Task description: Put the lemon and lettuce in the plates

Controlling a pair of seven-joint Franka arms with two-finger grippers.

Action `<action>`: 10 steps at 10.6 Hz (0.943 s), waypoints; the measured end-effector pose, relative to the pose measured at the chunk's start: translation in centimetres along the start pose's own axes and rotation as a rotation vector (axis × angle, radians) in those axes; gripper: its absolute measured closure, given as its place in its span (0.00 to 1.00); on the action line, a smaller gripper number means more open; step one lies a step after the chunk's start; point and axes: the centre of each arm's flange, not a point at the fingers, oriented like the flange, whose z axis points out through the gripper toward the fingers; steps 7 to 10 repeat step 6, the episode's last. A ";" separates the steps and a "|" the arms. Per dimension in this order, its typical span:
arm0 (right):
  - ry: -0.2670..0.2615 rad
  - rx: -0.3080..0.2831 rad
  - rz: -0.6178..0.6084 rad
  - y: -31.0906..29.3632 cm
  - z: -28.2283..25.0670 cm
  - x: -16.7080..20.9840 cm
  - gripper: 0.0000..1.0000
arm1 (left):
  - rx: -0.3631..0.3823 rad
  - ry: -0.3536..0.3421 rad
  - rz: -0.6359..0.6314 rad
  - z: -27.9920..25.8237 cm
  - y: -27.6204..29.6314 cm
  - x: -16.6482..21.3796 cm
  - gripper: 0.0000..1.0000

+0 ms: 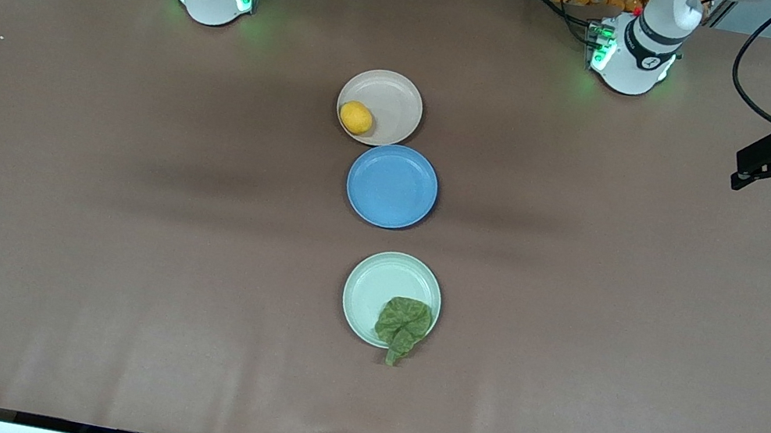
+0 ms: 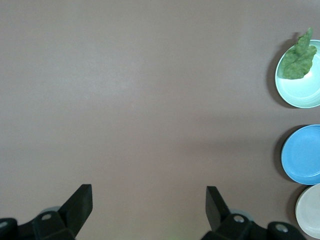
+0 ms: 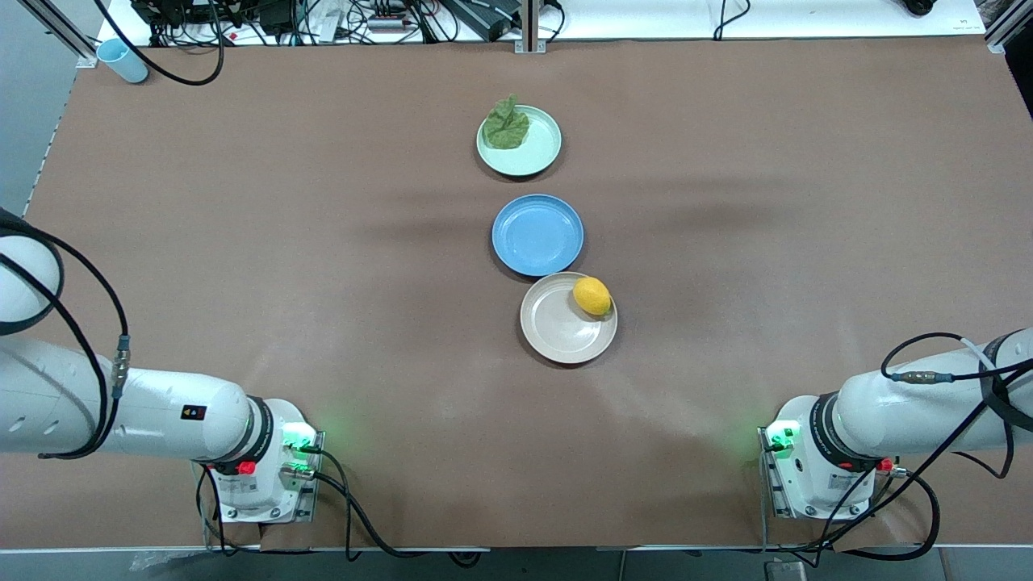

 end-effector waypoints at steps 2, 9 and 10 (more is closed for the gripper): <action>0.000 0.000 -0.001 0.0 0.0 0.0 0.00 | 0.000 0.001 0.001 0.0 0.0 0.0 0.00; -0.010 0.001 -0.002 0.0 0.0 -0.1 0.00 | 0.000 0.000 0.005 0.0 0.3 0.0 0.00; -0.010 0.001 -0.002 0.0 0.0 -0.1 0.00 | 0.000 0.000 0.005 0.0 0.3 0.0 0.00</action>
